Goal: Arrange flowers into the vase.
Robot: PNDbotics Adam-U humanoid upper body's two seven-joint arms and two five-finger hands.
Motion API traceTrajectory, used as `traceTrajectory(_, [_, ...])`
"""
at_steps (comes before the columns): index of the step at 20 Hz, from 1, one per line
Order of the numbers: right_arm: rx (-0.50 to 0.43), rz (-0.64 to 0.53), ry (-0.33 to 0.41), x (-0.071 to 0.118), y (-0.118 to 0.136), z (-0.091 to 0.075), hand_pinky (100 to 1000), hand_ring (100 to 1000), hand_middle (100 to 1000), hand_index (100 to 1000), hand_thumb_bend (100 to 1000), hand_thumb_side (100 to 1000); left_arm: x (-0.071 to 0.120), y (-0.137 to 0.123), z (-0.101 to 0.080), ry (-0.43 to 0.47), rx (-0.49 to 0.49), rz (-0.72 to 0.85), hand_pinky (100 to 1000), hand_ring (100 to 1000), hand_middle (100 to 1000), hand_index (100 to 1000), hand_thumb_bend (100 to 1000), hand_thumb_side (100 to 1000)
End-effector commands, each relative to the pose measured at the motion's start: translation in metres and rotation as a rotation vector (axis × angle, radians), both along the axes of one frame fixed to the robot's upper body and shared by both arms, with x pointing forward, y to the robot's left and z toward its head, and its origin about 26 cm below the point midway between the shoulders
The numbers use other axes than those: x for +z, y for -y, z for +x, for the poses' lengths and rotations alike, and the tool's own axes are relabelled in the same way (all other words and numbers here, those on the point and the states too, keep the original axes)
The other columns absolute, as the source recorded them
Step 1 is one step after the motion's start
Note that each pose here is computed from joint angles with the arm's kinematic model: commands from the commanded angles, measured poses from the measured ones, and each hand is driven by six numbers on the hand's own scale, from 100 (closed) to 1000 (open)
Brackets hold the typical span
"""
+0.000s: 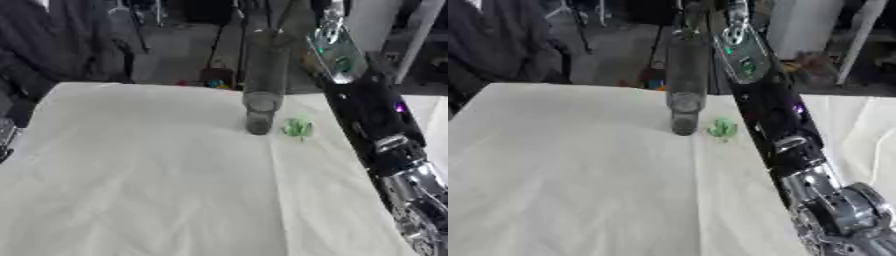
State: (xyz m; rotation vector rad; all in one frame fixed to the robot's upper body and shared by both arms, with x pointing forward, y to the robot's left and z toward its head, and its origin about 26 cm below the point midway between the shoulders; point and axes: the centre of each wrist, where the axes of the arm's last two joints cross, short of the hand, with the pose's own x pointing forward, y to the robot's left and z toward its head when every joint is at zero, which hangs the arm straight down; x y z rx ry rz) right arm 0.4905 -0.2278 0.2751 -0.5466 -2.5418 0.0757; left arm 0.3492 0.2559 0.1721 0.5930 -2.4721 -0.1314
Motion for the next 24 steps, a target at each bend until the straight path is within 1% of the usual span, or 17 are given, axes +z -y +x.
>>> traceTrajectory(1, [-0.015, -0.014, 0.027, 0.014, 0.005, 0.001, 100, 100, 100, 197, 100, 930, 0.011, -0.001, -0.001, 0.037, -0.005, 0.0, 594, 437, 469, 392, 739, 331])
traceTrajectory(5, [-0.03, -0.031, 0.003, 0.009, 0.007, 0.004, 100, 100, 100, 202, 100, 932, 0.01, -0.001, -0.002, 0.035, -0.004, 0.0, 595, 437, 469, 392, 740, 331])
traceTrajectory(8, [-0.04, -0.056, -0.03, 0.004, 0.01, 0.007, 100, 100, 100, 222, 100, 945, 0.01, -0.002, -0.002, 0.033, -0.002, 0.001, 595, 437, 469, 392, 739, 331])
traceTrajectory(11, [-0.047, -0.084, -0.109, -0.004, 0.014, 0.011, 100, 100, 100, 256, 100, 968, 0.009, -0.002, -0.002, 0.032, -0.002, 0.002, 595, 437, 469, 392, 741, 332])
traceTrajectory(14, [-0.041, -0.117, -0.185, -0.008, 0.016, 0.013, 100, 122, 100, 271, 100, 971, 0.009, -0.002, -0.002, 0.03, 0.0, 0.002, 595, 437, 469, 392, 741, 331])
traceTrajectory(17, [-0.036, -0.171, -0.24, -0.008, 0.019, 0.014, 100, 131, 100, 275, 100, 965, 0.008, -0.003, -0.002, 0.028, 0.002, 0.003, 596, 437, 469, 392, 742, 331])
traceTrajectory(24, [-0.05, -0.283, -0.312, -0.004, 0.024, 0.015, 100, 139, 100, 278, 100, 954, 0.007, -0.004, -0.002, 0.024, 0.004, 0.005, 596, 432, 469, 391, 742, 331])
